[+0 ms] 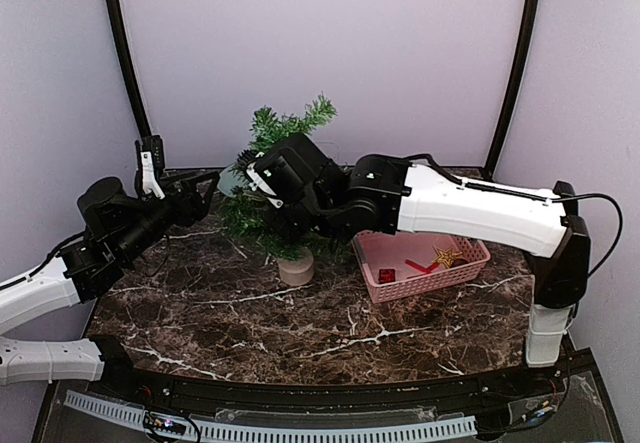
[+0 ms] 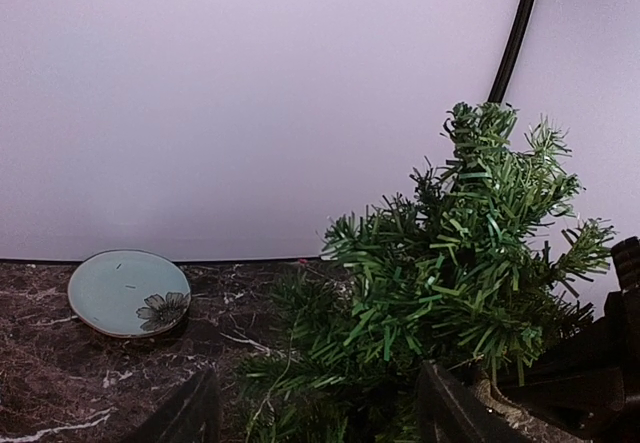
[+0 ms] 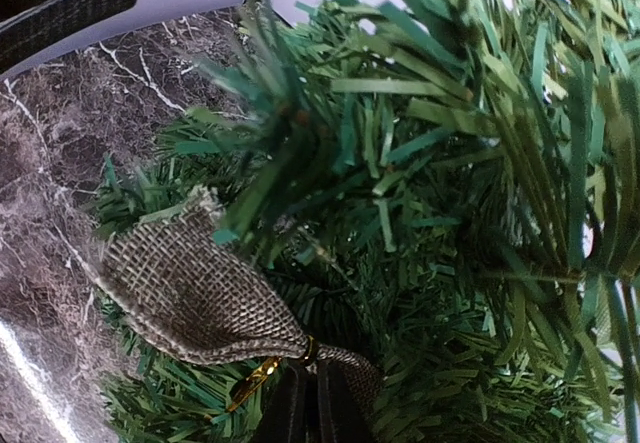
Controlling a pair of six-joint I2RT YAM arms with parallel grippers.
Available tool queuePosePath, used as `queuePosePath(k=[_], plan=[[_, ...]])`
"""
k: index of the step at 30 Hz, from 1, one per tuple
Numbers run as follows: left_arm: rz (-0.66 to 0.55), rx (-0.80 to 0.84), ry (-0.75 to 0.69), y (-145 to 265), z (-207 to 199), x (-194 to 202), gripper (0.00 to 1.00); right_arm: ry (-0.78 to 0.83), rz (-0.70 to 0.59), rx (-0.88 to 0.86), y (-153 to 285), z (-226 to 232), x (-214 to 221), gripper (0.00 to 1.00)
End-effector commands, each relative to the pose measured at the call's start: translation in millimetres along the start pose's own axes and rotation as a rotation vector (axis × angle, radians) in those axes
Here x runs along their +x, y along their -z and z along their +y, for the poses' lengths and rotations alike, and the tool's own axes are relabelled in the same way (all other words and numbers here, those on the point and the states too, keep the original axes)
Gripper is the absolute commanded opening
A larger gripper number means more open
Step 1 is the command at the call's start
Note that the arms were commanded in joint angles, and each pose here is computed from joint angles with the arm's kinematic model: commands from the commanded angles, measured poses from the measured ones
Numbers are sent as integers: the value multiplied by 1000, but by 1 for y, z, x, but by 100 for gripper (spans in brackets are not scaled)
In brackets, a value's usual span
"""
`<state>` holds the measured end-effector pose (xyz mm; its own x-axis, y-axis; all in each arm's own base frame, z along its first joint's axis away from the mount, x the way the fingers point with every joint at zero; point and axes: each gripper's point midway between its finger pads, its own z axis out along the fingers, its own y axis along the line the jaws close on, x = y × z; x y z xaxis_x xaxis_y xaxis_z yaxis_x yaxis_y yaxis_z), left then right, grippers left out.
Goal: Decorate the small christmas tree
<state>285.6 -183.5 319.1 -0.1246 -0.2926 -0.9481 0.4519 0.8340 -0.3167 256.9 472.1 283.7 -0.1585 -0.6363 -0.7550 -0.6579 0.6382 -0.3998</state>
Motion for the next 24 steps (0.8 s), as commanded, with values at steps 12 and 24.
queuePosePath(k=[12, 24], plan=[[-2, -11, -2, -3, 3, 0, 69, -48, -63, -48, 13, -5, -13, 32], [30, -22, 21, -7, 9, 7, 69, -57, -165, -170, 52, -4, -14, 60]])
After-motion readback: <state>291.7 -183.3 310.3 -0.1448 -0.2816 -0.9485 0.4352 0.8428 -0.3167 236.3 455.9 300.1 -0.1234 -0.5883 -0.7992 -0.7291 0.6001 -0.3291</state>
